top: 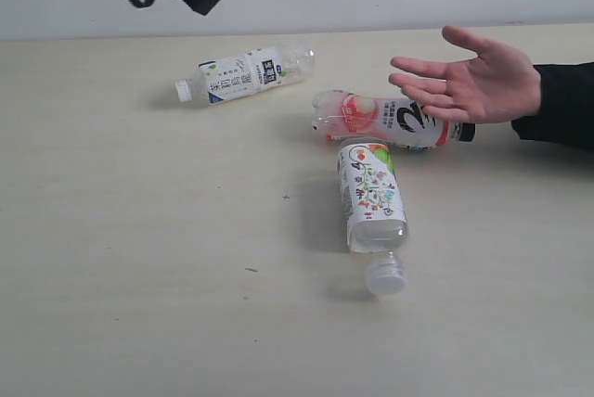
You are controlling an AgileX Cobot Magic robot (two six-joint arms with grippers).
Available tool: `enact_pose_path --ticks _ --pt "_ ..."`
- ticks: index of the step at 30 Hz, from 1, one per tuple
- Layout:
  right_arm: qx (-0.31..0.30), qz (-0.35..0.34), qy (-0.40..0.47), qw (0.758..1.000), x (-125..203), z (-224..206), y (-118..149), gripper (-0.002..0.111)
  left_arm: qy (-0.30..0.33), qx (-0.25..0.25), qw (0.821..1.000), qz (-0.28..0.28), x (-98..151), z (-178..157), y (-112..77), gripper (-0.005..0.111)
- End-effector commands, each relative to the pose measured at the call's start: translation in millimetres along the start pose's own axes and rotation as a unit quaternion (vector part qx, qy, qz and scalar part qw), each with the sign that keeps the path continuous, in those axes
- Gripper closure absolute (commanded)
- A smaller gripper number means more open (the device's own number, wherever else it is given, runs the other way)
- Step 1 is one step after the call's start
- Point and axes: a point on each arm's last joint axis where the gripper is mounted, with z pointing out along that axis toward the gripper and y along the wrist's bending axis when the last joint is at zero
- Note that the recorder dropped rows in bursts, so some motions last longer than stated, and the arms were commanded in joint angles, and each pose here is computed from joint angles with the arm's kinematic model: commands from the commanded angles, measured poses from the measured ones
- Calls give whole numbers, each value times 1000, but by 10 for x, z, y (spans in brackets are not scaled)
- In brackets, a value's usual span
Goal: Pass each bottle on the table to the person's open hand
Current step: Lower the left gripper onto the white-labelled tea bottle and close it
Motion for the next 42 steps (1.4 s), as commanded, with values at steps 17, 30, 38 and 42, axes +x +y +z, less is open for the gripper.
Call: enact_pose_path --ticks 17,30,38,42 --pt "3 -5 -2 1000 8 -2 -3 108 83 145 949 266 -118 1821 64 107" --pt "2 5 -2 1000 8 -2 -2 108 76 143 962 220 74 2008 221 31" --pt "2 6 -2 1000 8 -2 -2 108 91 149 959 225 141 2145 99 32" --pt "2 6 -2 1000 8 -2 -2 108 94 140 957 235 207 2262 67 29"
